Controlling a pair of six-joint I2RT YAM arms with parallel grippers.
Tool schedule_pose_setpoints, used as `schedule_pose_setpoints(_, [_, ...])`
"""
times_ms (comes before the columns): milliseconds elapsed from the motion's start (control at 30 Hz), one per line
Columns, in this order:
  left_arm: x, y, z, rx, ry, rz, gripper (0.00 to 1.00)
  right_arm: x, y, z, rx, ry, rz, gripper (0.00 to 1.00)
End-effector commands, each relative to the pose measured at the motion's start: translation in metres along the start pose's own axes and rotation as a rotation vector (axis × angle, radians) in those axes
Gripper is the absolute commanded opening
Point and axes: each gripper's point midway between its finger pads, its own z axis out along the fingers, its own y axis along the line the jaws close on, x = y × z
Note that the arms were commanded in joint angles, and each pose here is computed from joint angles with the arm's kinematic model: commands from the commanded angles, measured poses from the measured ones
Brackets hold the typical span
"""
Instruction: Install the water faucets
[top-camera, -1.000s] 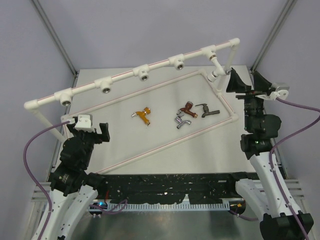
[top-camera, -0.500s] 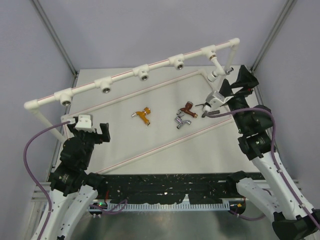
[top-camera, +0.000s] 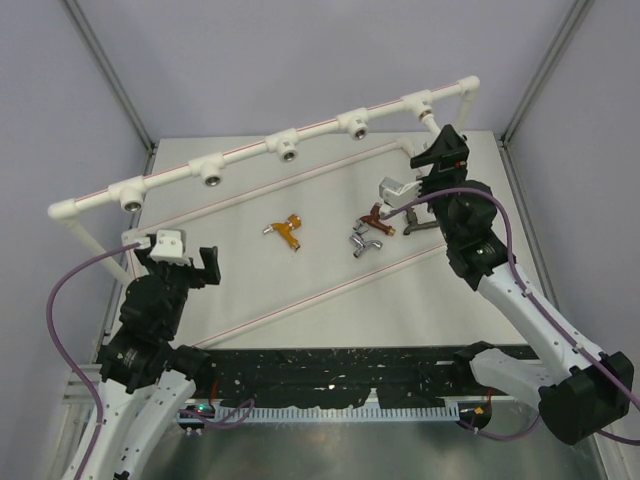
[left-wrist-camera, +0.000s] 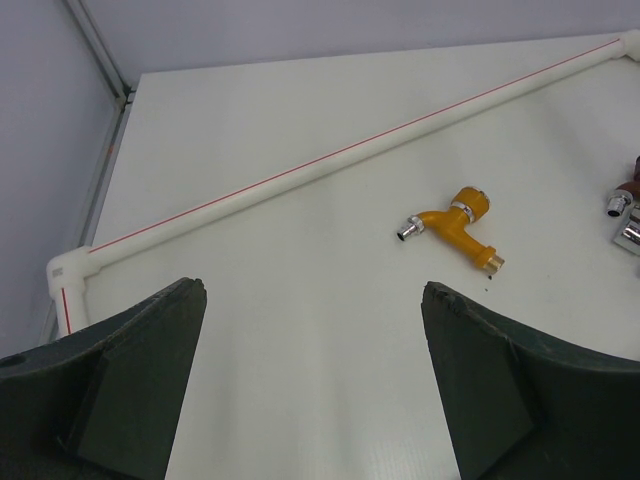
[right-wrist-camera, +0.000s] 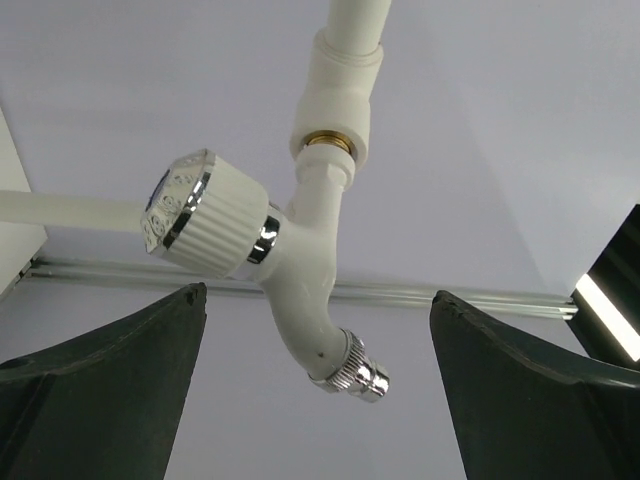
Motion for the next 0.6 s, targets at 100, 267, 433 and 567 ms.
schedule_pose_setpoints(100, [-0.016, 0.000, -0.001, 0.000, -0.070, -0.015, 0.93, 0.021, -0.034, 0.018, 0.131, 0.143, 0.034, 0.94])
schedule_pose_setpoints(267, [-0.017, 0.001, -0.002, -0.001, -0.076, -0.017, 0.93, 0.025, -0.045, 0.023, 0.194, 0.166, 0.136, 0.85])
schedule_pose_setpoints(433, [-0.018, 0.001, -0.002, -0.003, -0.079, -0.018, 0.93, 0.020, -0.046, 0.025, 0.216, 0.115, 0.294, 0.70])
schedule_pose_setpoints(567, [-0.017, 0.001, -0.002, -0.001, -0.079, -0.018, 0.93, 0.015, -0.039, 0.026, 0.210, 0.076, 0.413, 0.44])
